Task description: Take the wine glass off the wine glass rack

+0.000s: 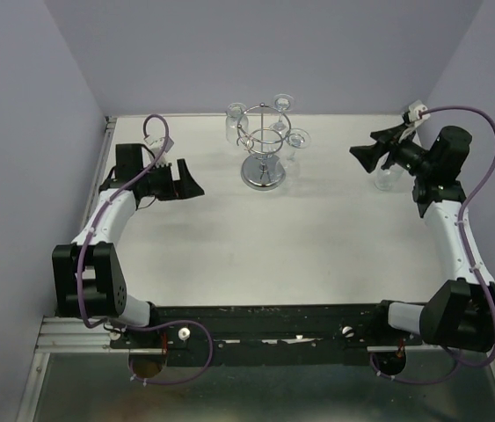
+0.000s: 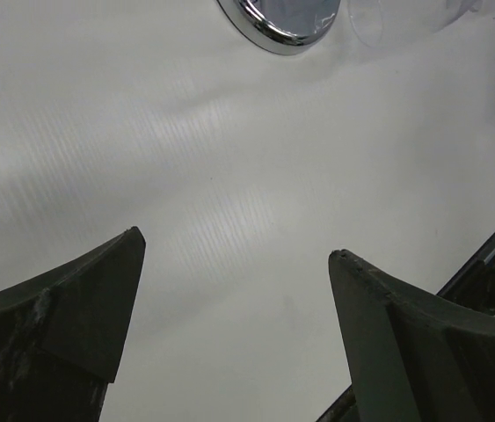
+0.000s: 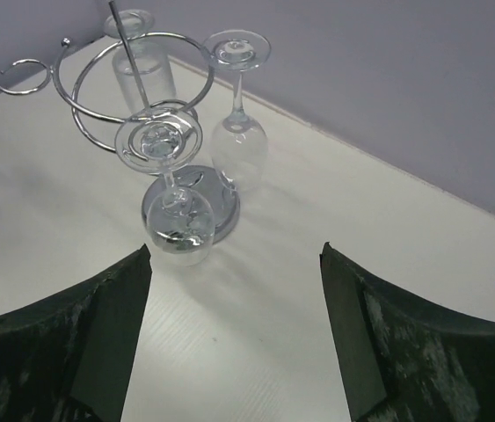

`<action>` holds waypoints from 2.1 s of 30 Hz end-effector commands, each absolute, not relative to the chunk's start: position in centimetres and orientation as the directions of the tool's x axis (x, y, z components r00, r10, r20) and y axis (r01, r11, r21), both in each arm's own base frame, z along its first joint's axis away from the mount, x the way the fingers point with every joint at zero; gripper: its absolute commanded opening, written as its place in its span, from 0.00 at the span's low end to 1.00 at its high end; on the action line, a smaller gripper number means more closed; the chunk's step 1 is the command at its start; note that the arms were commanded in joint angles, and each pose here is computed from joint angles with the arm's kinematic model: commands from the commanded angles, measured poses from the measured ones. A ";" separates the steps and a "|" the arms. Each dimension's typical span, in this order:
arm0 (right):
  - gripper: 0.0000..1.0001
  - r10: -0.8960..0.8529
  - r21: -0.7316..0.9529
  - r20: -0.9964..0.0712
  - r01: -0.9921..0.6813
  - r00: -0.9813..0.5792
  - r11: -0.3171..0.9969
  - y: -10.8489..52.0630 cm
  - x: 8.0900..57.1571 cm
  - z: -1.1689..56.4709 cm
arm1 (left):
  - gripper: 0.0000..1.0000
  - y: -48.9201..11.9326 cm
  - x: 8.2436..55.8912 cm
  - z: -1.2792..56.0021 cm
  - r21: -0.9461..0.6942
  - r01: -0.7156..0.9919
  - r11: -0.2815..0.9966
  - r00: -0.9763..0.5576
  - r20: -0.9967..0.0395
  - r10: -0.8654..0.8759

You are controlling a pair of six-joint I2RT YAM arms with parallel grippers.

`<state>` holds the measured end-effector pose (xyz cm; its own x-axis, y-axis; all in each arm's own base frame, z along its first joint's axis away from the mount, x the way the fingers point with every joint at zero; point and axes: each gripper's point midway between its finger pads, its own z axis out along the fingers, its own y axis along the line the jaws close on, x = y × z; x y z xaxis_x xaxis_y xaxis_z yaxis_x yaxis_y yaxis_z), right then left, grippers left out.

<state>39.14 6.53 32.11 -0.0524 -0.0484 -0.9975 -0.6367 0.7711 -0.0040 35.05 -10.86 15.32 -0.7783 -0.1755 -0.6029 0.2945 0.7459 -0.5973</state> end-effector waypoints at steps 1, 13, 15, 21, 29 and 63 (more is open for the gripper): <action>0.84 -0.094 -0.171 -0.984 -0.676 0.150 0.717 7.6 38.0 33.2 | 0.98 -10.1 35.6 17.5 -0.416 0.517 0.748 -0.671 -0.739 0.052; 0.74 -0.095 -0.340 -0.940 -0.872 0.328 0.353 13.0 37.1 27.8 | 0.96 -3.5 34.1 21.3 0.133 0.671 0.729 -0.510 -0.631 0.584; 0.73 -0.090 -0.339 -0.940 -0.883 0.328 0.325 13.8 37.5 26.5 | 0.96 -3.7 33.3 20.8 0.153 0.675 0.722 -0.525 -0.588 0.616; 0.66 -0.024 -0.257 -0.965 -0.916 0.262 0.308 15.8 39.1 24.1 | 0.98 -4.6 32.0 21.1 0.175 0.694 0.698 -0.526 -0.539 0.658; 0.59 0.005 -0.192 -0.979 -0.928 0.204 0.319 19.4 41.2 21.7 | 0.97 -4.0 32.0 21.6 0.205 0.682 0.702 -0.529 -0.523 0.668; 0.49 0.066 -0.017 -0.996 -0.889 0.053 0.458 22.7 47.0 19.5 | 0.95 -3.9 32.2 20.9 0.193 0.683 0.705 -0.545 -0.507 0.667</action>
<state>45.89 22.42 19.49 0.0446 0.0639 -0.9970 -0.9034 0.4286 -0.0129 32.09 -4.22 20.54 -0.5420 0.6648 -0.5140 0.6884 0.7021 0.1822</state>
